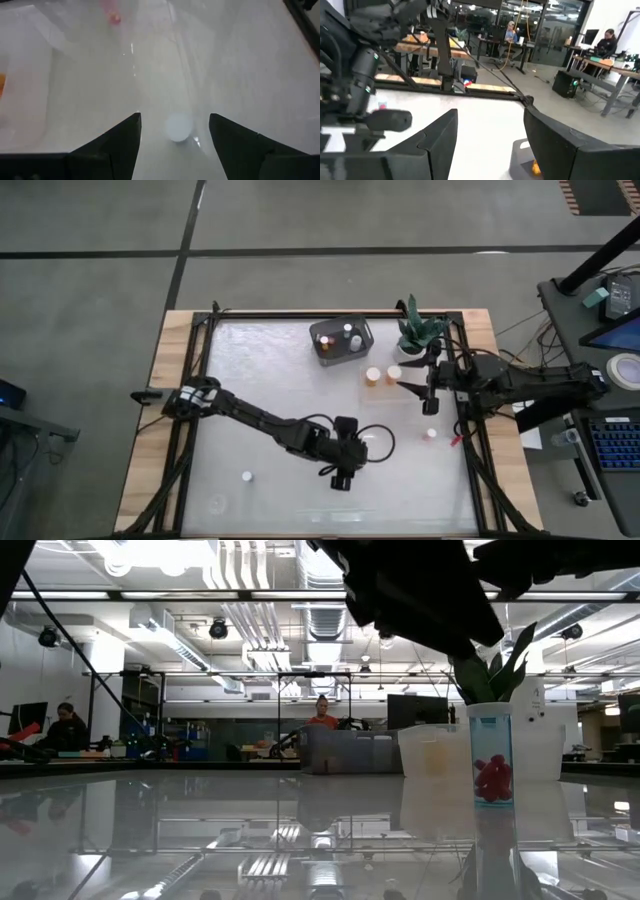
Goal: Pick and place medicine bottles into bin by pill shape (circle, oval)
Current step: Put the right small blue pill bottle into the transparent bin
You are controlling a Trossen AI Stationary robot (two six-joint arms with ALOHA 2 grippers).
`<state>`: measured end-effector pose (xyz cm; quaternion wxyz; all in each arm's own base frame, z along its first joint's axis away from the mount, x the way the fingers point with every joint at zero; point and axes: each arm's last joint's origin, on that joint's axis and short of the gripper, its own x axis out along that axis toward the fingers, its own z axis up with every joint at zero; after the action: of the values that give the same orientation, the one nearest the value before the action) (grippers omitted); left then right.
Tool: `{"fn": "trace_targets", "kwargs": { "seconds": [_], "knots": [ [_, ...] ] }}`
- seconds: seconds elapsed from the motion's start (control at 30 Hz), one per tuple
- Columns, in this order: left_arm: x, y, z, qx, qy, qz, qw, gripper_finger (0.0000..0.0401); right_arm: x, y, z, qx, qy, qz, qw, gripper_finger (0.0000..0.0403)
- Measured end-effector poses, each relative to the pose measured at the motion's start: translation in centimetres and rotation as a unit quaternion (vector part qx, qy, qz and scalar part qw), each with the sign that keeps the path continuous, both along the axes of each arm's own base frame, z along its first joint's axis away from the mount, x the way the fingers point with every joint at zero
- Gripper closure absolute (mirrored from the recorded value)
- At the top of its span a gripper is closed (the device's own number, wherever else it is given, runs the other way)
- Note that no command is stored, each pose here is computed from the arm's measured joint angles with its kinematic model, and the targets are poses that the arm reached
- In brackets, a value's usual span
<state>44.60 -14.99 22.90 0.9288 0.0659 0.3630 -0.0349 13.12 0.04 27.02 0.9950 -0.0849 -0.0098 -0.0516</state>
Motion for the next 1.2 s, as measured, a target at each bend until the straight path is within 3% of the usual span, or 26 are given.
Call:
{"fn": "trace_targets", "kwargs": {
  "seconds": [0.2, 0.33, 0.57, 1.03, 1.2],
  "knots": [
    [-0.1, -0.7, -0.7, -0.014, -0.005, 0.014, 1.0, 0.017, 0.2, 0.0, -0.9, 0.023, 0.031, 0.0, 0.999, 0.0184],
    [0.3, -1.3, -2.2, -0.022, 0.008, 0.021, 1.0, 0.0133, 0.3, 0.0, -1.5, 0.037, 0.039, 0.001, 0.999, 0.0184],
    [0.3, -1.1, -2.5, -0.001, -0.005, 0.052, 0.999, 0.008, 0.4, 0.0, -2.0, 0.047, 0.046, 0.0, 0.998, 0.0184],
    [-0.3, -0.9, -5.6, -0.042, -0.046, 0.062, 0.996, 0.0114, 0.4, 0.0, -1.9, 0.032, 0.043, 0.001, 0.999, 0.0184],
    [-0.2, -0.8, -5.6, -0.043, -0.049, 0.062, 0.996, 0.013, 0.4, 0.0, -1.7, 0.027, 0.032, 0.001, 0.999, 0.0184]
  ]
}}
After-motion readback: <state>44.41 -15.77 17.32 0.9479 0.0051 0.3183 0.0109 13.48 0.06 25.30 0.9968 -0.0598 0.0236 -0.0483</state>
